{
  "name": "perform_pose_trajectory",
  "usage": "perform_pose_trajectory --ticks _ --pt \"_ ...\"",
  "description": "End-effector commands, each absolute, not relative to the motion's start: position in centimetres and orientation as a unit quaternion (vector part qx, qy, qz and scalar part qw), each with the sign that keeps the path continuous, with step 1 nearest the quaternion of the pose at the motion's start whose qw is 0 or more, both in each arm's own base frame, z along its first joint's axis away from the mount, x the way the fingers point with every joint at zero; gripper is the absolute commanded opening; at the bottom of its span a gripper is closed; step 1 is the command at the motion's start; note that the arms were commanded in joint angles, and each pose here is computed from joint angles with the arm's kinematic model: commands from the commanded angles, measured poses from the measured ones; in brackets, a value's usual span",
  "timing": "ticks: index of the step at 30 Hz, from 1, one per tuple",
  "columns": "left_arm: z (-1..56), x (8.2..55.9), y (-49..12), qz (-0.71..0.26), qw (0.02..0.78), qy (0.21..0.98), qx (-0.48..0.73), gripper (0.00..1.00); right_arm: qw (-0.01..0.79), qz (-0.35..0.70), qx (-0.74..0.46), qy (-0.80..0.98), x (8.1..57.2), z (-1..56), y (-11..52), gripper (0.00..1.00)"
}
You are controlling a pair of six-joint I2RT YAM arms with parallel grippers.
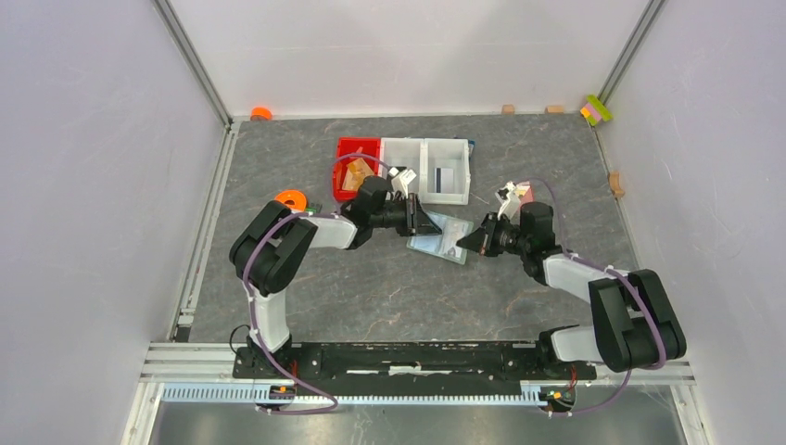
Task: Take the credit cards out of the card holder
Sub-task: Remove the credit card from the card holder.
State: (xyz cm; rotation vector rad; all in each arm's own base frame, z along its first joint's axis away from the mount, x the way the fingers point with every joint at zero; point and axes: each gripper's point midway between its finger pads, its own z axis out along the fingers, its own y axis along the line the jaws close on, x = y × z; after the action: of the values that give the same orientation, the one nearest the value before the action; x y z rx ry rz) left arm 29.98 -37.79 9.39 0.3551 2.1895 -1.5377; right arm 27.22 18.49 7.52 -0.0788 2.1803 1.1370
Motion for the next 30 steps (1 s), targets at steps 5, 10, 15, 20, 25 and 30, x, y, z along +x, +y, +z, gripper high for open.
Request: perform_pose_trajectory --ticks 5,10,15,20,25,30 --pt "7.6 33.3 -33.5 -0.380 0.299 0.870 0.102 0.46 0.298 0.312 -0.029 0.902 29.4 5.5 15.5 0.05" --pt "6.9 34.6 -30.8 -0.284 0.331 0.895 0.096 0.66 0.293 0.295 -0.035 0.909 29.6 5.6 15.0 0.05" --pt "5.9 34.4 -31.8 -0.308 0.298 0.897 0.105 0.77 0.297 0.290 -0.049 0.908 29.7 6.0 14.9 0.05" --pt "4.8 33.4 -34.0 -0.359 0.243 0.891 0.133 0.73 0.280 0.295 -0.061 0.911 29.2 5.6 15.1 0.06" --pt "4.1 32.6 -35.2 -0.385 0.209 0.888 0.140 0.66 0.267 0.300 -0.059 0.914 29.1 5.4 15.3 0.09" --pt "3.7 32.0 -36.1 -0.401 0.187 0.885 0.143 0.54 0.267 0.322 -0.051 0.907 29.2 5.7 16.0 0.17"
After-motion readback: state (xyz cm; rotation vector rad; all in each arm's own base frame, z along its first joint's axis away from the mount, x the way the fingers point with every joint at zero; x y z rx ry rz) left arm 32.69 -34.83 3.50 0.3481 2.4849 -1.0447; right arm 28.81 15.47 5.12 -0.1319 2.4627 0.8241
